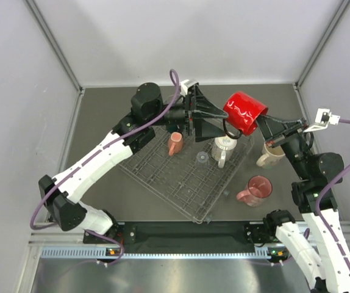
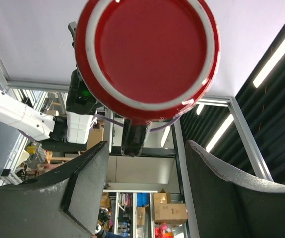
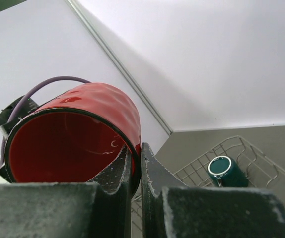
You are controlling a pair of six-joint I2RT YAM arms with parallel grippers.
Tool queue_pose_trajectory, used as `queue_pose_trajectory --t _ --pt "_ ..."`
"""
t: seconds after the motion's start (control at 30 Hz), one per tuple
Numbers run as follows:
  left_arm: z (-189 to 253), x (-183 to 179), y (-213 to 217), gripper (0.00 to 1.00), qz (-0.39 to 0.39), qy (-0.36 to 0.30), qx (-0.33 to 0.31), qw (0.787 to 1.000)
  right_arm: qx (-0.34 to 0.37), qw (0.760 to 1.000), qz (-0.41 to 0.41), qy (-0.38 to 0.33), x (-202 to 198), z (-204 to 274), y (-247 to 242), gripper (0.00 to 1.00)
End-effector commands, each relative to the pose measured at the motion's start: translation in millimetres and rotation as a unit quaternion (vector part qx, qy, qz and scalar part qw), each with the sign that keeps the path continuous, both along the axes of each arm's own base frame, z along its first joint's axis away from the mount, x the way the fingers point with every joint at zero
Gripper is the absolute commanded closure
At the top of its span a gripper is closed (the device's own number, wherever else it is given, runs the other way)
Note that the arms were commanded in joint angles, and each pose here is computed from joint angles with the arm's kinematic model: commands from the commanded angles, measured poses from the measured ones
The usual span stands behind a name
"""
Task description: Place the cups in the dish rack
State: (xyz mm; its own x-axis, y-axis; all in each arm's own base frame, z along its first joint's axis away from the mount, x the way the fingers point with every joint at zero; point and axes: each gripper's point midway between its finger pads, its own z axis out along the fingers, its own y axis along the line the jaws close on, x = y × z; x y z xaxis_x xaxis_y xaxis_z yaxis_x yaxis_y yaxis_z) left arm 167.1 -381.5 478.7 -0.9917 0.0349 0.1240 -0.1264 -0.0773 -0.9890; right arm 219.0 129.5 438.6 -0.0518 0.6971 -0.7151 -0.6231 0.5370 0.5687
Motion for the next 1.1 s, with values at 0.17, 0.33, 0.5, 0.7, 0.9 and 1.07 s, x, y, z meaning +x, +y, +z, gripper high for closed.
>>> queue_pose_trajectory --t 0.17,0.33,0.5,0.7,0.9,1.07 --pt "14 -3 -20 0.39 -0.012 -0.035 -0.026 0.999 0.037 0.998 0.015 -0.056 -13 35 -1 1.00" --pt "12 -5 -29 0.45 -0.024 -0.037 -0.024 0.999 0.039 0.998 0.021 -0.048 -9 29 2 1.00" --pt "14 -2 -34 0.58 -0.027 -0.041 -0.029 0.998 0.038 0.998 0.026 -0.039 -9 23 4 1.00" --pt "12 1 -38 0.93 -0.036 -0.036 -0.031 0.998 0.034 0.998 0.032 -0.034 -5 20 7 1.00" --pt "10 8 -32 1.00 -0.028 -0.037 -0.031 0.998 0.024 1.000 0.000 -0.008 6 13 0 0.67" --pt "1 34 -13 1.00 0.004 -0.074 0.017 0.997 -0.027 0.995 -0.063 0.071 15 -20 -17 0.30"
